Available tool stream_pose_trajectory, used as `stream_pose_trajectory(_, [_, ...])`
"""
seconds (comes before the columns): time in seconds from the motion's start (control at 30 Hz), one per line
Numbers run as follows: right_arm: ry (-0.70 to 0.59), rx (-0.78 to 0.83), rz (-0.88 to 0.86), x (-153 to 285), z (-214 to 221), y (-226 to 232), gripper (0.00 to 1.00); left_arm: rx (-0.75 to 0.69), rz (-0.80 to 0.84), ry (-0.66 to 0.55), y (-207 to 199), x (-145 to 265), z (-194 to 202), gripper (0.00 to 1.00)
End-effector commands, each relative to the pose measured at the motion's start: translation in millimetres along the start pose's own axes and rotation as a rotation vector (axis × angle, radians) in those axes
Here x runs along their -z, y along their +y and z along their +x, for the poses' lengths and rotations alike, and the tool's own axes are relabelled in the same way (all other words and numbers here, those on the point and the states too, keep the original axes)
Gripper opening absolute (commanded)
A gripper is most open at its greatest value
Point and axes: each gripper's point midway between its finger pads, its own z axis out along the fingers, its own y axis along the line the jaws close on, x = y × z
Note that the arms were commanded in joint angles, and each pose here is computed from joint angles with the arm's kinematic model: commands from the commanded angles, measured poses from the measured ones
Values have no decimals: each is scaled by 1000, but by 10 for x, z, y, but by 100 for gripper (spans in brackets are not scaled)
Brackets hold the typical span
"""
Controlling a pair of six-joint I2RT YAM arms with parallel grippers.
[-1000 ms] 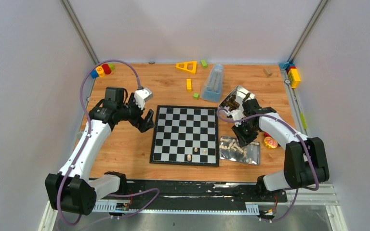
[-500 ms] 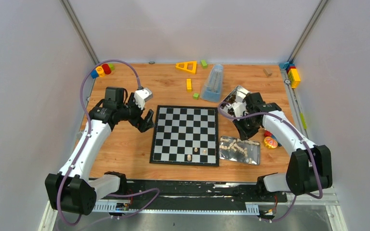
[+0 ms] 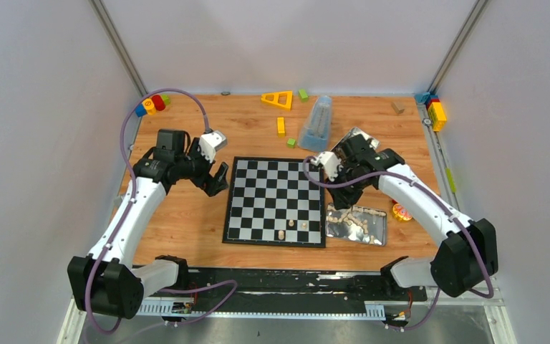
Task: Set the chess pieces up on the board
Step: Pick up the chess piece from the storage box, then place the chess piece on the chessboard.
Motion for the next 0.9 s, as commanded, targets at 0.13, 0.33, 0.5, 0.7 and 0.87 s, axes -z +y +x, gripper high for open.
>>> stream_pose_trajectory(0.13, [58, 184, -101, -230, -350, 525, 4, 18, -158, -3, 311, 37, -72, 100])
stream_pose_trajectory(0.33, [118, 301, -165, -396, -413, 851, 4, 45, -296, 30, 539, 83, 4, 100])
stream_pose_trajectory(0.5, [172, 361, -194, -559, -375, 1002, 4, 49, -311, 38, 566, 87, 20, 100])
stream_pose_trajectory(0.7, [202, 375, -188, -694, -362, 1002, 4, 46, -305, 36, 554, 93, 13, 100])
stream_pose_trajectory(0.87, [209, 375, -192, -741, -338, 1020, 4, 44, -297, 36, 545, 80, 16, 100])
